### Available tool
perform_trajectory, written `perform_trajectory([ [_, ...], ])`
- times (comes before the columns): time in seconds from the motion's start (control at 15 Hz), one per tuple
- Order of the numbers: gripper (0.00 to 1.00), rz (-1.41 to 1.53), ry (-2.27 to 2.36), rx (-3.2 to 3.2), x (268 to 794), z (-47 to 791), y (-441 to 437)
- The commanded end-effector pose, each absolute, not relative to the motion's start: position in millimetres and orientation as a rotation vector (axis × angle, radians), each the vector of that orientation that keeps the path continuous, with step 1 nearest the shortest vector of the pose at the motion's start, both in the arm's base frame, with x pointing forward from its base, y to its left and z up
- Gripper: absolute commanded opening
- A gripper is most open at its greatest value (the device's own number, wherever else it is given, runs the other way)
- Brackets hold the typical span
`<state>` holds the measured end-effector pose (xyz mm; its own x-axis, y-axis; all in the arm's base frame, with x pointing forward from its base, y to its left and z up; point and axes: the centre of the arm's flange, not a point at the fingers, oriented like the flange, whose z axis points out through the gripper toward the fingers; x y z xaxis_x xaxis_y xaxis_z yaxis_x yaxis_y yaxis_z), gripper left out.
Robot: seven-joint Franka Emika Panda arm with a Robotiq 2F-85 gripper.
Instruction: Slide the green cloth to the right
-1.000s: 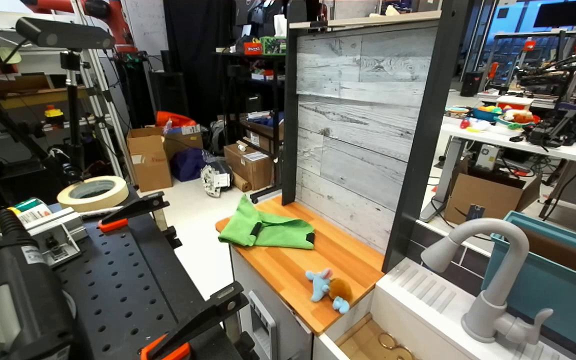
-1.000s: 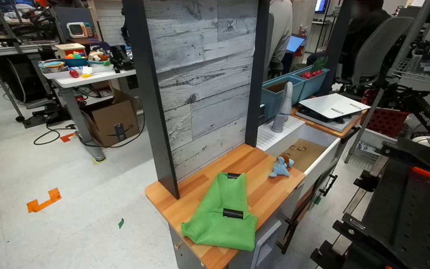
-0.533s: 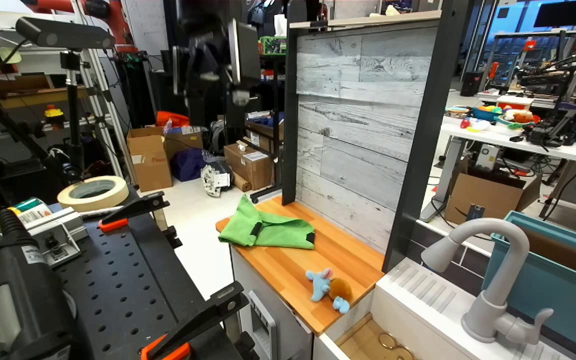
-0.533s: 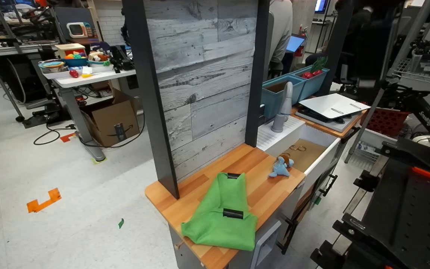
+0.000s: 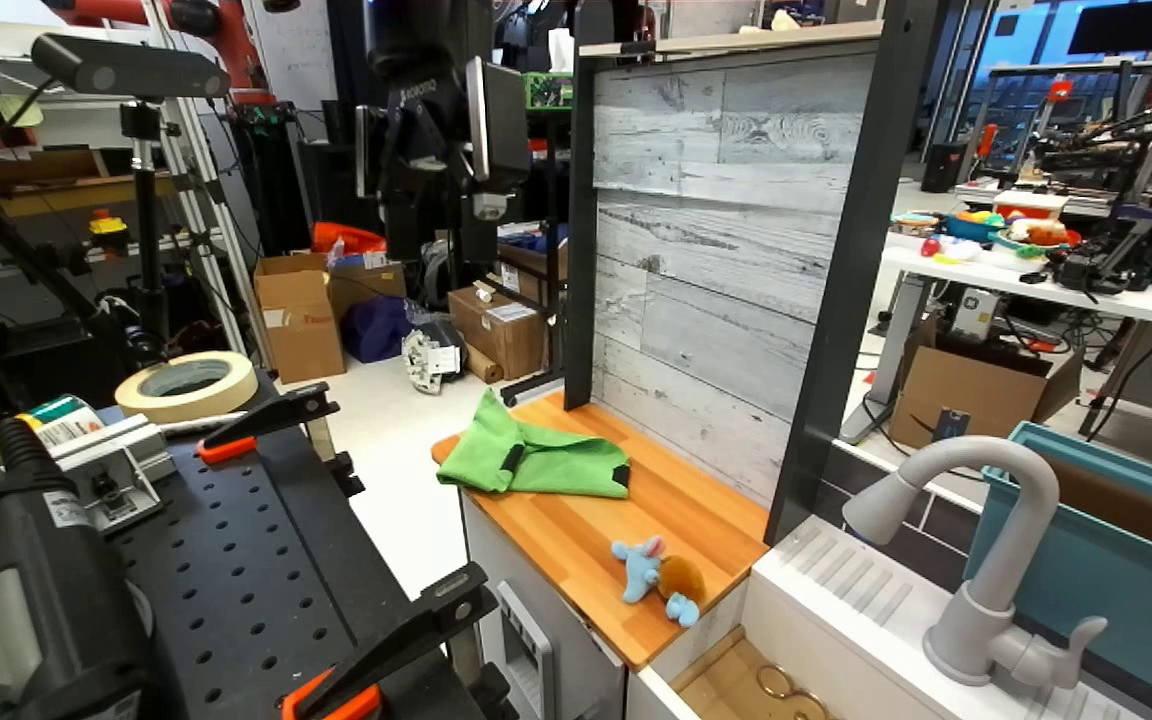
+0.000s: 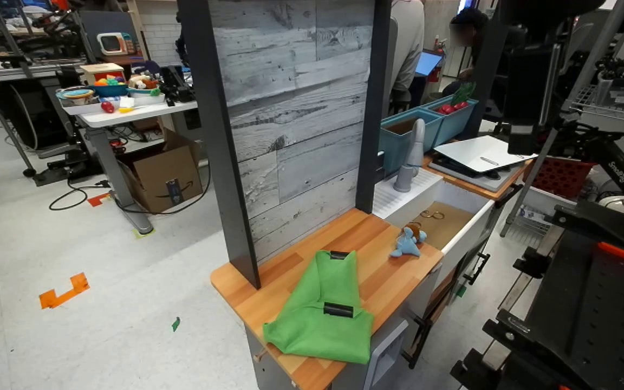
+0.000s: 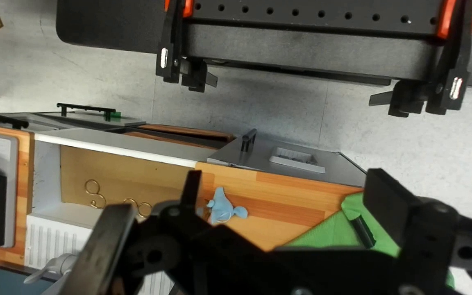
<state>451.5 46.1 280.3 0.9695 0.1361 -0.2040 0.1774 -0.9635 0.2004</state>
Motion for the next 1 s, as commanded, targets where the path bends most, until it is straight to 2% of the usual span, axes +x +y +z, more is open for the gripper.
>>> perform_trajectory([
  [0.0,1.0,-0.28,0.234,2.9,451,280,46],
  [0.2,1.0,-0.147,0.133,2.884,456,271,56],
  [0.47,1.0,-0.007,-0.006,2.899,491,228,77],
  [0.93,1.0,-0.133,0.013,2.919,536,121,101],
])
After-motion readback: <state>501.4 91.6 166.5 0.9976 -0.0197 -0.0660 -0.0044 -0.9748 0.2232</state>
